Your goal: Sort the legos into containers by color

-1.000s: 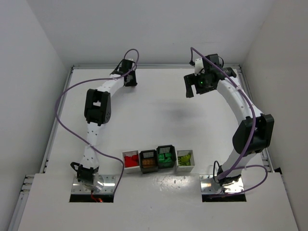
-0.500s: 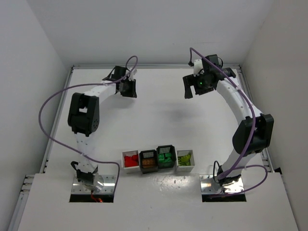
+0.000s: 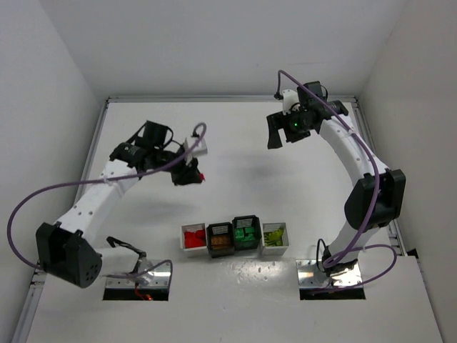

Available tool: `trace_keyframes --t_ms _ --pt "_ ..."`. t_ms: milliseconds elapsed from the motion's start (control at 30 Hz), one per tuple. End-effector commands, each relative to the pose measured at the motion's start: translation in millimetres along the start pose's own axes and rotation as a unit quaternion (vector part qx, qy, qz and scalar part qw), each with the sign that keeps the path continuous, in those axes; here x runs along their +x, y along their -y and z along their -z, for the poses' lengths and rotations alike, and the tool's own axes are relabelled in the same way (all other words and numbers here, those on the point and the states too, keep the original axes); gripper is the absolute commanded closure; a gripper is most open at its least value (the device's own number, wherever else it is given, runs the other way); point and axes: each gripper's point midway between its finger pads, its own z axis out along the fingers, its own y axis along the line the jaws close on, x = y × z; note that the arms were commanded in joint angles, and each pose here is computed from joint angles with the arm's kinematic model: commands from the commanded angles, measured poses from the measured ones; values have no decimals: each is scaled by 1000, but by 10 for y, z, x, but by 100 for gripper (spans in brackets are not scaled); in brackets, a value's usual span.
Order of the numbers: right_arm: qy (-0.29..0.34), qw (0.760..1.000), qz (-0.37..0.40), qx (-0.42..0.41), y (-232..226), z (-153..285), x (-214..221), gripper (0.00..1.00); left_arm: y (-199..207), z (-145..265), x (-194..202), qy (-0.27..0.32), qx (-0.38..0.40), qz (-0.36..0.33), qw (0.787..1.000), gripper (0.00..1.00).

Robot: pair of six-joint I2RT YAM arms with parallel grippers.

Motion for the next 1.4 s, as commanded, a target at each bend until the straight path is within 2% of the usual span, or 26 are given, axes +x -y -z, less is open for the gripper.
trace_keyframes --t_ms 0,167,267,367,467,667,733,900,1000,1067,1167,1300,1367 --pt "29 999 21 -32 -149 113 -197 14 673 80 342 -32 107 -72 991 88" --pt "34 998 23 -37 -170 132 -232 14 1086 180 490 -33 136 -123 982 83" --pt "29 998 26 -42 -179 109 -191 14 1271 243 722 -72 178 -178 965 76" --pt "21 998 27 -48 -195 93 -134 14 1316 267 760 -89 187 -200 957 76" --pt "21 998 27 -53 -218 106 -113 14 1412 252 841 -109 216 -205 948 74" --pt "17 998 30 -54 -213 89 -81 14 1439 207 931 -142 228 -218 938 65" --pt "17 998 30 -54 -213 89 -81 14 1447 208 942 -147 228 -218 937 56" --pt "17 998 30 -54 -213 89 -81 14 1393 129 905 -151 212 -222 940 39" --pt "17 998 30 -54 -213 89 -81 14 1356 116 856 -143 198 -230 942 32" --pt "17 998 30 -54 -213 89 -81 14 1351 131 811 -132 190 -239 943 31" --pt "12 998 33 -50 -191 68 -41 14 1267 121 635 -102 146 -227 958 29" --pt "0 999 29 -42 -164 42 63 14 965 74 263 -36 47 -140 988 29" --pt "0 999 30 -30 -124 46 76 14 702 115 148 -19 -24 -91 995 7"
